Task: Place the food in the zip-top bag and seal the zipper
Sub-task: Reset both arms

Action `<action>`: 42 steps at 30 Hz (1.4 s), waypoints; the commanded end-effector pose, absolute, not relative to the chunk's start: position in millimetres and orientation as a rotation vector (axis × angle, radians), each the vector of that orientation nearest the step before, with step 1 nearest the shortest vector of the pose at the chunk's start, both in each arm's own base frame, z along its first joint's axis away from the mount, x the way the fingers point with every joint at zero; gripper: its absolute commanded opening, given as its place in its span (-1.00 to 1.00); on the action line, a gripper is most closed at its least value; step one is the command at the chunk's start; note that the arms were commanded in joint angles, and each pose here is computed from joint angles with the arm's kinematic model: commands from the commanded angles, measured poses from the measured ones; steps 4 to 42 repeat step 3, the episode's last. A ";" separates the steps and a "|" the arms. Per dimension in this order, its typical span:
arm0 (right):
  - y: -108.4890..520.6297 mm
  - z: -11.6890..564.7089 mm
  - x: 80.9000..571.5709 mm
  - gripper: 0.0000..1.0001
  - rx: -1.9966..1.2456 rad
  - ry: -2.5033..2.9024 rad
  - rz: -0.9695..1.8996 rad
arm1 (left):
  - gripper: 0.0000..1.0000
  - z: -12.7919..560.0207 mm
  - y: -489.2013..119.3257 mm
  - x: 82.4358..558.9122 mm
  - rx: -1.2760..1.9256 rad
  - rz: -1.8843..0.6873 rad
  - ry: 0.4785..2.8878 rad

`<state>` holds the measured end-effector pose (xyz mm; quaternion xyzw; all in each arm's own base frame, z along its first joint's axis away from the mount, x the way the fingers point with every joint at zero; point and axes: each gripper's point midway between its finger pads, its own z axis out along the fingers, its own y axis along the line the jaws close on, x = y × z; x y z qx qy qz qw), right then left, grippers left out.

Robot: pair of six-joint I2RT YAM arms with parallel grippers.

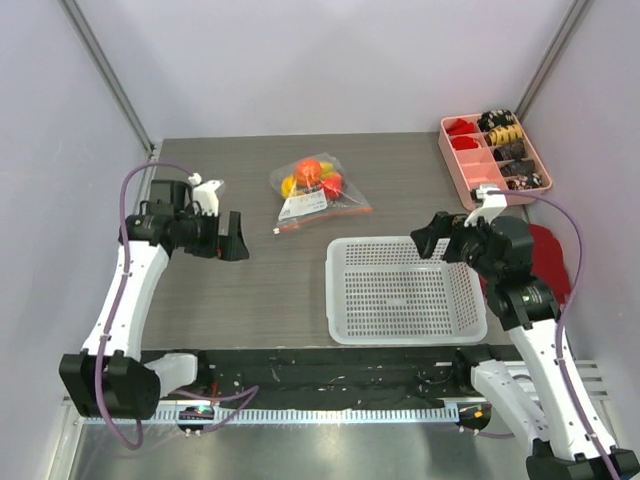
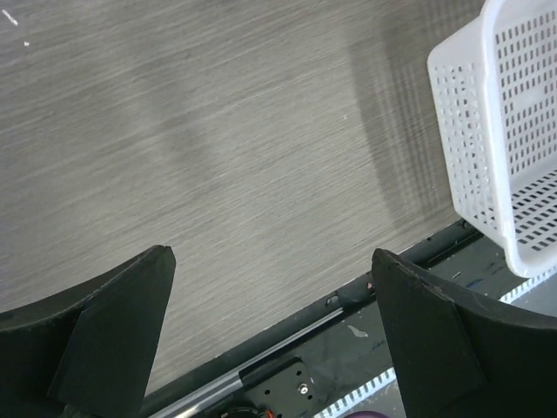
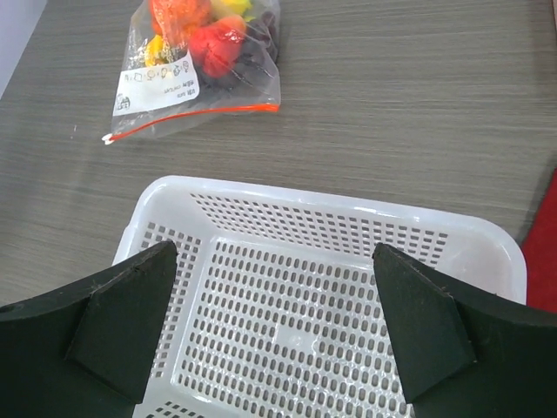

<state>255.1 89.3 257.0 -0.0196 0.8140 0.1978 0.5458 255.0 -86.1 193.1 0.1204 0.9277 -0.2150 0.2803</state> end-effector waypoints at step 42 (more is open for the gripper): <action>83.8 273.0 254.7 0.99 0.006 1.871 0.487 | 0.99 212.2 -77.6 274.1 0.322 -0.473 2.379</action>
